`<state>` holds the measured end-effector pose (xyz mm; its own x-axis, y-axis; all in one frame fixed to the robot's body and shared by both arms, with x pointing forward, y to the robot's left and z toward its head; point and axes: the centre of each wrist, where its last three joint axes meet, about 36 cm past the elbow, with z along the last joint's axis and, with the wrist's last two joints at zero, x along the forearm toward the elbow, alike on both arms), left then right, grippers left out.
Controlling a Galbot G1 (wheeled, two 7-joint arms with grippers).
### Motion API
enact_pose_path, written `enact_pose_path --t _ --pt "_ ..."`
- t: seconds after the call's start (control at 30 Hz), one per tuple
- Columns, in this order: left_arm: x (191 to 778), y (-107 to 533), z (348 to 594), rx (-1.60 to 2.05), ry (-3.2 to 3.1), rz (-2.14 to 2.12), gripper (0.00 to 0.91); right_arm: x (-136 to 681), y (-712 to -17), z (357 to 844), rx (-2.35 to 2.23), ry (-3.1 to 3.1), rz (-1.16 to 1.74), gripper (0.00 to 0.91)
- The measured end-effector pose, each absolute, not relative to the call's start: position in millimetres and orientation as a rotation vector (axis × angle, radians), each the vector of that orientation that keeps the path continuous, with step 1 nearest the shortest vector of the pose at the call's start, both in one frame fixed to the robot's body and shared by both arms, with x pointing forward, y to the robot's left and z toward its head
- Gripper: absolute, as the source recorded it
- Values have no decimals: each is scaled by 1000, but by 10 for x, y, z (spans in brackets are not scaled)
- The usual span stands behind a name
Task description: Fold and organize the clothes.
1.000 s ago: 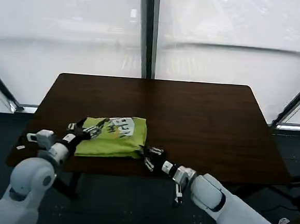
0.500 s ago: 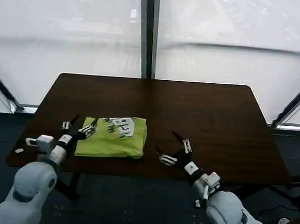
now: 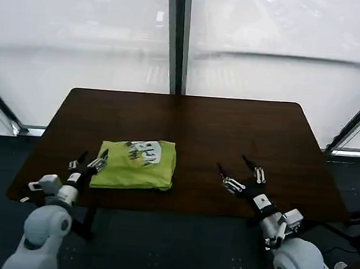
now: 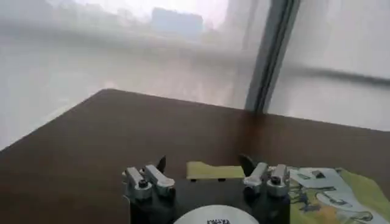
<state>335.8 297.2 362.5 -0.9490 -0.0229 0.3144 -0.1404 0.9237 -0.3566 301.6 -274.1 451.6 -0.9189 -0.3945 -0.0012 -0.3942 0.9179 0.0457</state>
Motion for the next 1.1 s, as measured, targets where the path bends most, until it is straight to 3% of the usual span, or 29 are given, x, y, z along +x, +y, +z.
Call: enact_pose_path --t 0.37,0.57,0.8,1.1 --pt "3315 3304 3929 151 -2830 257 0 3134 -2666 4418 577 -3095 -115 878" --pt "3234 3845 4287 210 -2878 -2 0 3239 -2618 4364 578 -3102 -143 878" --pt "3154 4329 4882 290 -2926 -218 0 3284 -2631 4339 559 -3116 -162 878" --pt "3151 3930 5316 250 -2950 -9 0 3211 -2678 4351 513 -3118 -153 878"
